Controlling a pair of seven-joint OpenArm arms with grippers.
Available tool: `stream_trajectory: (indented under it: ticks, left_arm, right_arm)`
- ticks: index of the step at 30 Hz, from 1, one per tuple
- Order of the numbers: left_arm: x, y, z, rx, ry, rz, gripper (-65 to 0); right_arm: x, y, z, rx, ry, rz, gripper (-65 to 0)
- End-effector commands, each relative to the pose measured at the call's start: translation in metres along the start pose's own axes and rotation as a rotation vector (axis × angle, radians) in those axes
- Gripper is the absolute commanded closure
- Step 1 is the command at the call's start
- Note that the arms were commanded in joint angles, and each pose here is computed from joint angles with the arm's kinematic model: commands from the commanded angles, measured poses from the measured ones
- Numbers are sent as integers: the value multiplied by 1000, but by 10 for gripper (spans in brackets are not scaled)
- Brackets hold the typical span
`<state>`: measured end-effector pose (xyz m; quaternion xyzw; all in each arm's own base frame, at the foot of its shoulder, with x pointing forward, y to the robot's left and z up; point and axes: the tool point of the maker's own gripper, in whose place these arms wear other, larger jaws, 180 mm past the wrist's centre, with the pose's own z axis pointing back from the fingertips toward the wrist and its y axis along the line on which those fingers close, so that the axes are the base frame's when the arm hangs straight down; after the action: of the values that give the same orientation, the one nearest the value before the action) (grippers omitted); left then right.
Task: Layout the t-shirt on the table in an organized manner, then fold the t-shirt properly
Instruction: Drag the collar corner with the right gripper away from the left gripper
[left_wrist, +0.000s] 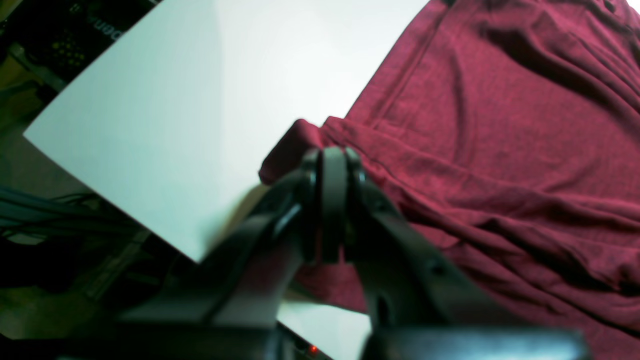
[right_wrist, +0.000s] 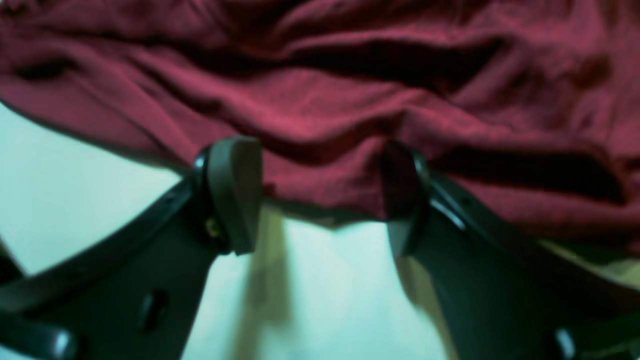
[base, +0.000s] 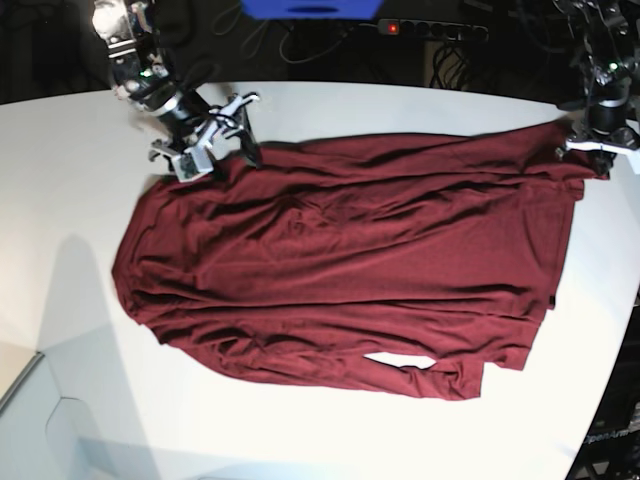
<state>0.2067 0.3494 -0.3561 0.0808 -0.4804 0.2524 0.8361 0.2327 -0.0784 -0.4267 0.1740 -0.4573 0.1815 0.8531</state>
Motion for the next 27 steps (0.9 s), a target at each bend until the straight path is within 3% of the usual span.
stream_trajectory:
  ticks: [1,5,9,13,17,19,27]
  left_arm:
    - [11,2,0,0,-35,-11,0]
    - [7,5,-5,10,-23,-3,0]
    - [5,6,-5,12,-18,1,0]
    - [6,5,-5,10,-22,0,0]
    - [8,4,-5,7,-26,1,0]
    - [8,3,-4,5,-27,3,0]
    - [17,-2,0,-11,-50,-6,0]
  right_arm:
    - [3,3,-1,0,0,35,-377]
    - [-3,8,-8,-22,42,143,-377]
    - [-5,11,-10,-21,52,168,-362]
    - [-5,11,-10,-20,52,168,-248]
    - [-5,7,-8,-23,54,174,-62]
    - [-4,2,-5,-39,51,169,0]
    - [17,-10,15,-95,-7,182,0]
